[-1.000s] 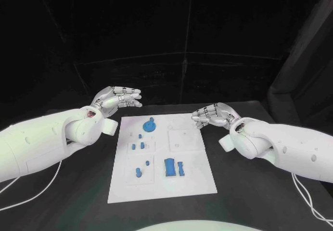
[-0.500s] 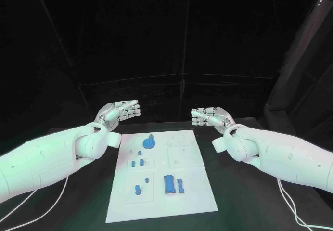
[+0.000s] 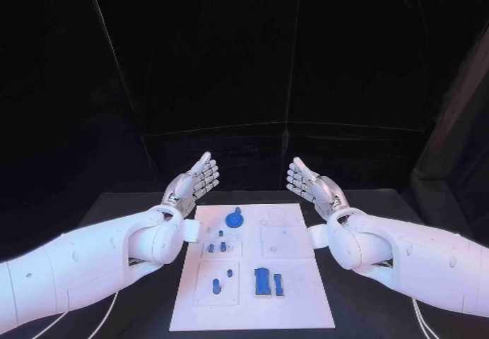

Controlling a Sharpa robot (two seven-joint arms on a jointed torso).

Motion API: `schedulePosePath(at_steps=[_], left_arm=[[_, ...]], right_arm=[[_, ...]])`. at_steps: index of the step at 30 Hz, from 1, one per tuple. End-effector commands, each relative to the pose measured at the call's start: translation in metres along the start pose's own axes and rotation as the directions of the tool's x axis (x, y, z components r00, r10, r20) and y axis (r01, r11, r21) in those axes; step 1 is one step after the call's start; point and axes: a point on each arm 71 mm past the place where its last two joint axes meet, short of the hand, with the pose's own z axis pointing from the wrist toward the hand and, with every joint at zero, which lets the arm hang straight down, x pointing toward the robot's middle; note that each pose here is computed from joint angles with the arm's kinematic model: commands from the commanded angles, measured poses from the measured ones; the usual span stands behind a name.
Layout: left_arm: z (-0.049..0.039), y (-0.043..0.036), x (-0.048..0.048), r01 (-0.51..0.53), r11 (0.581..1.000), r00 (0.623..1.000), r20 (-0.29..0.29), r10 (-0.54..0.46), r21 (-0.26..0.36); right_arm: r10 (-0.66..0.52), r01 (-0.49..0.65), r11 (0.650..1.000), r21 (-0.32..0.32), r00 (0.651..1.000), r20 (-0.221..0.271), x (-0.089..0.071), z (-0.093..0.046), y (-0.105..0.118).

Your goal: Assemble the parts on the task board

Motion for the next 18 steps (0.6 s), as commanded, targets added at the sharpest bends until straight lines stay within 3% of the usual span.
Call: schedulePosePath(at_steps=[1,10,18], left_arm=[[-0.0089,-0.0030,0.0018,-0.093,0.995,0.985,0.149,0.086,0.037],[-0.0249,-0.0020,0.0175,-0.114,0.993,0.973,0.206,0.105,0.035],[-0.0255,-0.0020,0.0181,-0.115,0.993,0.972,0.208,0.105,0.035]], right_arm=[[0.018,-0.015,1.000,-0.022,0.986,0.166,-0.005,-0.008,0.005],[0.028,-0.025,1.000,-0.018,0.981,0.192,-0.001,-0.015,0.006],[0.028,-0.025,1.000,-0.018,0.981,0.192,-0.001,-0.015,0.006]])
